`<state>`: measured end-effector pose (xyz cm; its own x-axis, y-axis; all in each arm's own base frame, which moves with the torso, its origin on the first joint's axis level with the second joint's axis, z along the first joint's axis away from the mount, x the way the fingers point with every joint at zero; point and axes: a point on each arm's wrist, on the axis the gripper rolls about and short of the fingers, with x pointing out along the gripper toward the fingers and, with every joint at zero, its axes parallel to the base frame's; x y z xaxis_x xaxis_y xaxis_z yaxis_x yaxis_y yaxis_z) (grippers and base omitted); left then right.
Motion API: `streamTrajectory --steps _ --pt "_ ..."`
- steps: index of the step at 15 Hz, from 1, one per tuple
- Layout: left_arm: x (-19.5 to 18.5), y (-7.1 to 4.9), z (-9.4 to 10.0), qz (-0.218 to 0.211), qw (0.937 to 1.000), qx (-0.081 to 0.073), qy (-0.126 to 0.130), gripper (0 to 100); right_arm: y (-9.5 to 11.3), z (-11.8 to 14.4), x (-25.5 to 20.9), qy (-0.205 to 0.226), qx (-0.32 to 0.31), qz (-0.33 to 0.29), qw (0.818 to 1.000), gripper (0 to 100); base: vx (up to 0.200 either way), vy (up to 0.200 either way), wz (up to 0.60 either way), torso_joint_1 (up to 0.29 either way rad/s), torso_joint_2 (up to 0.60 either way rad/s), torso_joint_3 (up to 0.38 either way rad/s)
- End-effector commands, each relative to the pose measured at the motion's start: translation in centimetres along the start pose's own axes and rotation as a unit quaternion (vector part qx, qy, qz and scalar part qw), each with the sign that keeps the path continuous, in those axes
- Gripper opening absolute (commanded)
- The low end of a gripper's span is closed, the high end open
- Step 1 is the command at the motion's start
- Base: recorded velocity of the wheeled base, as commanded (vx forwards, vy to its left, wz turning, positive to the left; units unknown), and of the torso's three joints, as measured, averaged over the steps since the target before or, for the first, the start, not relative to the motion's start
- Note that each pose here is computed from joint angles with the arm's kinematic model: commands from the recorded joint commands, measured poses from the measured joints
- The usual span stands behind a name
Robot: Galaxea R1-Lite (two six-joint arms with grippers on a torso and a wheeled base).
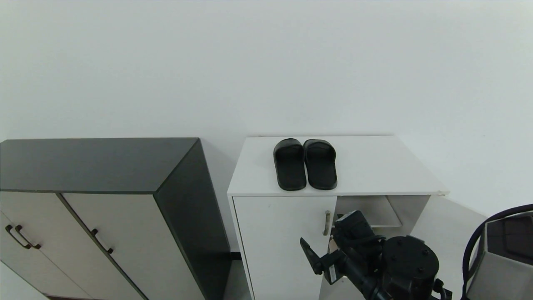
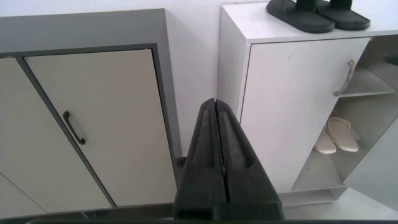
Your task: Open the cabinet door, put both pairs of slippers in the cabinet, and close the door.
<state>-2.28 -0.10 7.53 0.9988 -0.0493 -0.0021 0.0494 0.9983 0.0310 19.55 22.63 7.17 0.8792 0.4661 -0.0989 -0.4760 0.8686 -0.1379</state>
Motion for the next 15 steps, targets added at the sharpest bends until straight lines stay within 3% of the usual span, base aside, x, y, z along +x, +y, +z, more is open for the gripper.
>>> streamTrajectory --steps 1,3,7,10,15 --pt "0.0 0.0 0.0 0.0 1.0 0.0 0.0 0 0.2 0.6 0.8 -0.015 0.004 -0.009 1.0 100 0.0 0.0 0.0 0.0 0.0 0.0" --pt "0.0 0.0 0.0 -0.001 1.0 -0.001 0.0 0 0.6 2.3 2.9 0.007 0.006 -0.056 0.998 100 0.0 0.0 0.0 0.0 0.0 0.0" --pt "0.0 0.0 0.0 -0.001 1.0 0.001 0.0 0 1.1 7.2 5.9 0.052 0.076 -0.142 0.986 100 0.0 0.0 0.0 0.0 0.0 0.0" --pt "0.0 0.0 0.0 -0.001 1.0 0.005 0.0 0 1.2 8.6 6.1 0.048 0.085 -0.153 0.983 100 0.0 0.0 0.0 0.0 0.0 0.0" --pt "0.0 0.0 0.0 -0.002 1.0 0.003 0.0 0 1.4 7.5 6.8 0.058 0.085 -0.155 0.983 100 0.0 0.0 0.0 0.0 0.0 0.0"
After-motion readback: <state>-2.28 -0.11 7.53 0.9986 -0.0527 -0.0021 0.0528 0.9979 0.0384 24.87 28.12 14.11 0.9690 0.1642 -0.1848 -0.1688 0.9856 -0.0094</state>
